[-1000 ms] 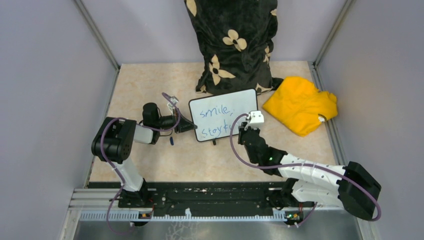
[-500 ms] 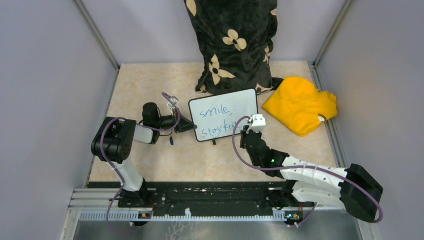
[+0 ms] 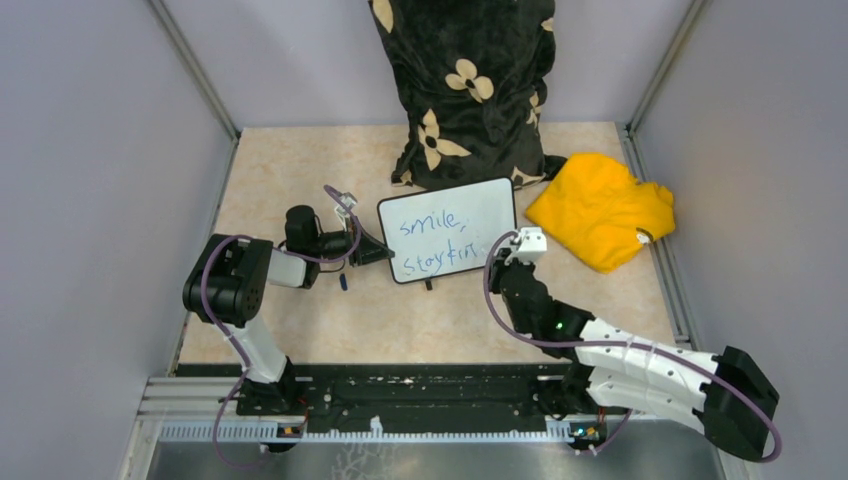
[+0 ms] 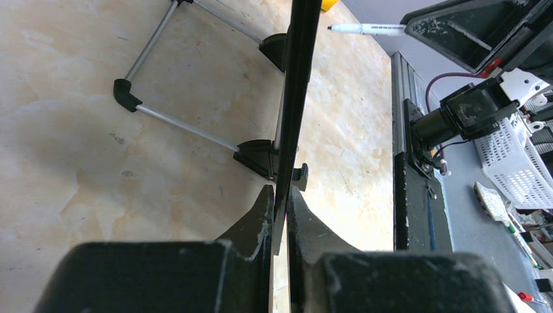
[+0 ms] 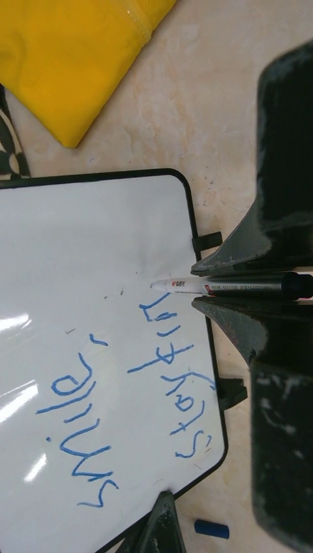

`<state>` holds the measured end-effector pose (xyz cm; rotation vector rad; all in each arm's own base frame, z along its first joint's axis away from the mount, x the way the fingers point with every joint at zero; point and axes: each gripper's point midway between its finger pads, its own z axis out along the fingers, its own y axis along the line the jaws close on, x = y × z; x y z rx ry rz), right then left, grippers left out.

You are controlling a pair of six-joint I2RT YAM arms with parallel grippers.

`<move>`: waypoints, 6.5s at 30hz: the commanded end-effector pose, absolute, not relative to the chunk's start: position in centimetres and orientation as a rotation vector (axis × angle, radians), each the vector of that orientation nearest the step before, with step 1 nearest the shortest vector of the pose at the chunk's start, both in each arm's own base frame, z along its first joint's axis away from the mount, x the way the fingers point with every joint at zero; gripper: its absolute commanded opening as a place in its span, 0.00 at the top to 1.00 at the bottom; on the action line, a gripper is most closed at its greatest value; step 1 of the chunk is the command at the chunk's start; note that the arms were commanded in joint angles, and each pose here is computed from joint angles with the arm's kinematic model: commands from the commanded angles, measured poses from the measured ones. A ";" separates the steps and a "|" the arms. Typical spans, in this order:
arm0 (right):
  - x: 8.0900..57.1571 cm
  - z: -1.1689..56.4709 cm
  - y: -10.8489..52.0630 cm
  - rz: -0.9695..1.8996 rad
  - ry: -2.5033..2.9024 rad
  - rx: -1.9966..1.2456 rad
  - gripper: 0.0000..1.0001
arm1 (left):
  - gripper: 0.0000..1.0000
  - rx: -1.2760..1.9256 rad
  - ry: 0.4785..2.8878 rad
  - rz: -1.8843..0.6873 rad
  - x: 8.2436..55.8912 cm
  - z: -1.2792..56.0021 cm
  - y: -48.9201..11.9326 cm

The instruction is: Write a sentence on the whiteboard

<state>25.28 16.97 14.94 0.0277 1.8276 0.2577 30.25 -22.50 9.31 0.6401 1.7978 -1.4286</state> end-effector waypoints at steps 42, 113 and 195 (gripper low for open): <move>29.3 18.4 16.7 0.303 1.740 0.177 1.00 | 1.00 0.604 1.870 -1.443 30.1 7.8 -22.6; 28.8 16.2 17.9 0.342 1.805 0.127 1.00 | 1.00 0.603 1.875 -1.444 30.1 7.7 -22.6; 26.0 20.3 22.3 0.489 1.682 -0.052 1.00 | 1.00 0.604 1.879 -1.447 30.1 7.7 -22.6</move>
